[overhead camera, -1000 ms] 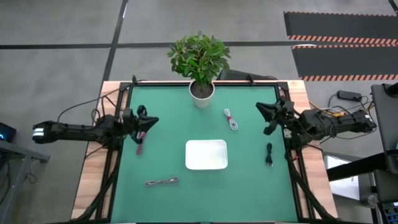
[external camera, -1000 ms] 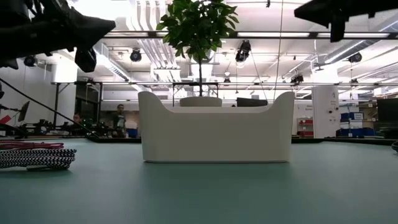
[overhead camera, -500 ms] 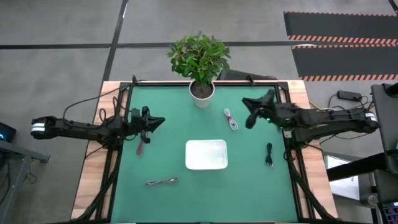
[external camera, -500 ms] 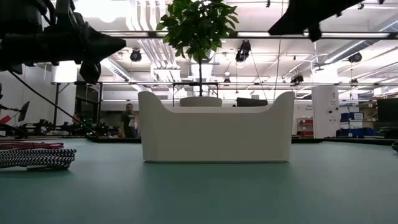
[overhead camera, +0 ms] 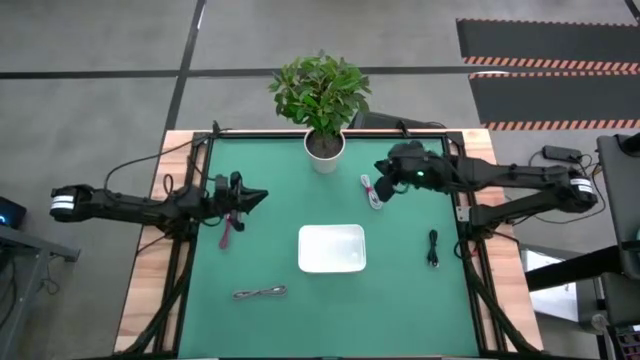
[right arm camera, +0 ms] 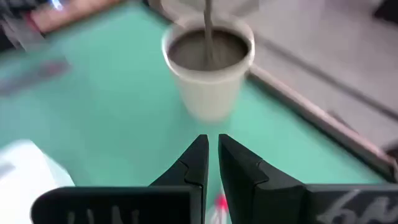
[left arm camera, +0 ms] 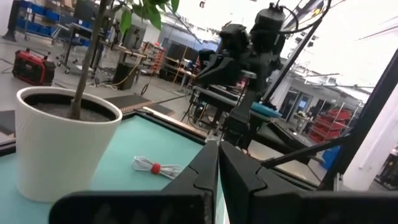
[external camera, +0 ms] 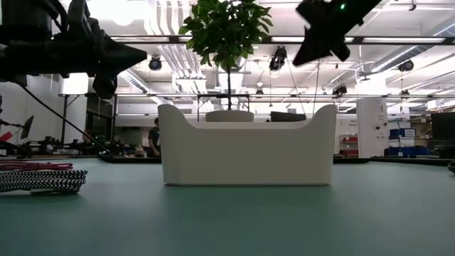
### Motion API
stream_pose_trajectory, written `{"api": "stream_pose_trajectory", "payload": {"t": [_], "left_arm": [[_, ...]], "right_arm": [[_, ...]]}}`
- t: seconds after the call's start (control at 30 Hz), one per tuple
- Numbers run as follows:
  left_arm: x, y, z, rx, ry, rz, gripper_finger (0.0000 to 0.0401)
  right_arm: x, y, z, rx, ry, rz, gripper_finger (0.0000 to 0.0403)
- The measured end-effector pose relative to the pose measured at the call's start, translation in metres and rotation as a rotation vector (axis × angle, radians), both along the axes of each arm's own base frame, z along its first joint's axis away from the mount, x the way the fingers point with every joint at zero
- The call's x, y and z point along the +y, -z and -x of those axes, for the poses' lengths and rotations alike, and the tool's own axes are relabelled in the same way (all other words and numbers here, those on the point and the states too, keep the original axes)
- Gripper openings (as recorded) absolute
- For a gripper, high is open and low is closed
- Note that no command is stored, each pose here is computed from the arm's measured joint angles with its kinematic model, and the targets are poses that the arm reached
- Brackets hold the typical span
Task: Pick and place USB-C Cables
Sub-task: Put the white charger cable into the white bin
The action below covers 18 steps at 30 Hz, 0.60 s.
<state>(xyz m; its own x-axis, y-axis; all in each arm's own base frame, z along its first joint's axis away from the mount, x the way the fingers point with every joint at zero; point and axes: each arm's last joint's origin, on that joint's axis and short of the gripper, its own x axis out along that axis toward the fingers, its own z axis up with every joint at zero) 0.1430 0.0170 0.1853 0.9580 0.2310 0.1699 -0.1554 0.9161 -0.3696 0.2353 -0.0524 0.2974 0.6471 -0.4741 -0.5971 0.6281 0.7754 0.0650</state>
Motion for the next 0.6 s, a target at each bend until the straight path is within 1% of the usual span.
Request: {"api": "stream_pose_trajectory", "payload": {"t": [0.13,0.33,0.5,0.6], "left_arm": [[0.001,0.002,-0.001,0.016,-0.028,0.003,0.0],[0.001,0.004,-0.003,0.036,-0.039,0.003,0.0],[0.003,0.006,-0.003,0.045,-0.081,0.011,0.0],[0.003,0.007,-0.004,0.059,-0.082,0.011,0.0]], "right_arm": [[-0.008,0.009,-0.009,0.137,0.03,-0.08,0.0027],[-0.023,0.032,-0.022,0.324,0.068,-0.145,0.0027],[-0.04,0.051,-0.032,0.372,0.125,-0.227,0.0027],[-0.048,0.059,-0.038,0.403,0.143,-0.244,0.0027]]}}
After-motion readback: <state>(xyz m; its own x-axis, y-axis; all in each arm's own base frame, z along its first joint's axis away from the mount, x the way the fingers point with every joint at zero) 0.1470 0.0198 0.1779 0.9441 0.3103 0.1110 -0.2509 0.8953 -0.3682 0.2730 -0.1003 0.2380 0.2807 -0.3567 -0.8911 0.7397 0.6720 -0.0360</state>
